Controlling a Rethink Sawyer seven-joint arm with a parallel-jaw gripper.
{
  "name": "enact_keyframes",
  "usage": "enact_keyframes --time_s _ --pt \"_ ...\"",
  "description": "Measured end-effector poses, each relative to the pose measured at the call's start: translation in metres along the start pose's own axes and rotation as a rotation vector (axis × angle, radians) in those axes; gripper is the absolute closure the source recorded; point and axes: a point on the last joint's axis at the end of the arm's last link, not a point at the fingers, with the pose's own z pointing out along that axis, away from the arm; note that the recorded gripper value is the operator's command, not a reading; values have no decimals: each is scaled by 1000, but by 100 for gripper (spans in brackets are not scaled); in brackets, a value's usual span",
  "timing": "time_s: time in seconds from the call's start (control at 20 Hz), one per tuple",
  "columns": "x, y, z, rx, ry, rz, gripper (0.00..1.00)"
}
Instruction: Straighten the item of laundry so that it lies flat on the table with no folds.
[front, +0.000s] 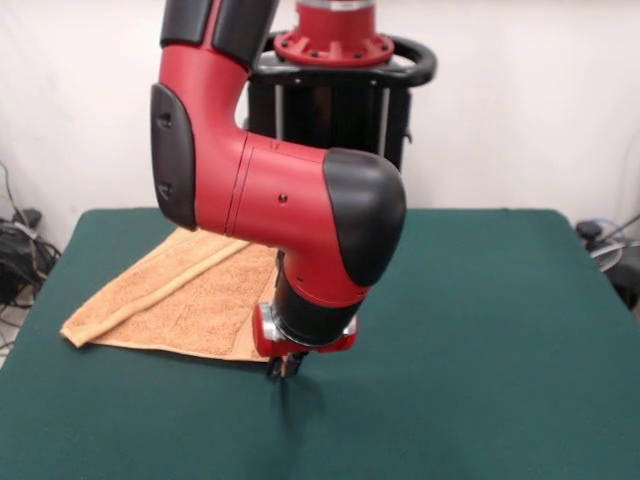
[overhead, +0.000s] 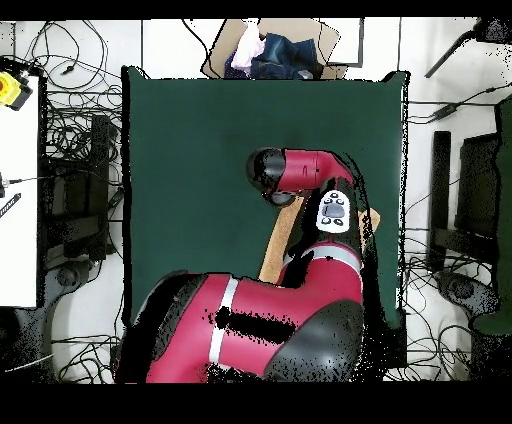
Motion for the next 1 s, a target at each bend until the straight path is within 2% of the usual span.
enact_keyframes --time_s 0.3,0.5,0.65,1.0 --pt "-2 -2 1 -12 5 24 100" --pt "-8 -5 1 -26 44 79 100" --pt "-16 -7 2 -36 107 151 100" --pt "-29 -8 4 -23 206 256 100"
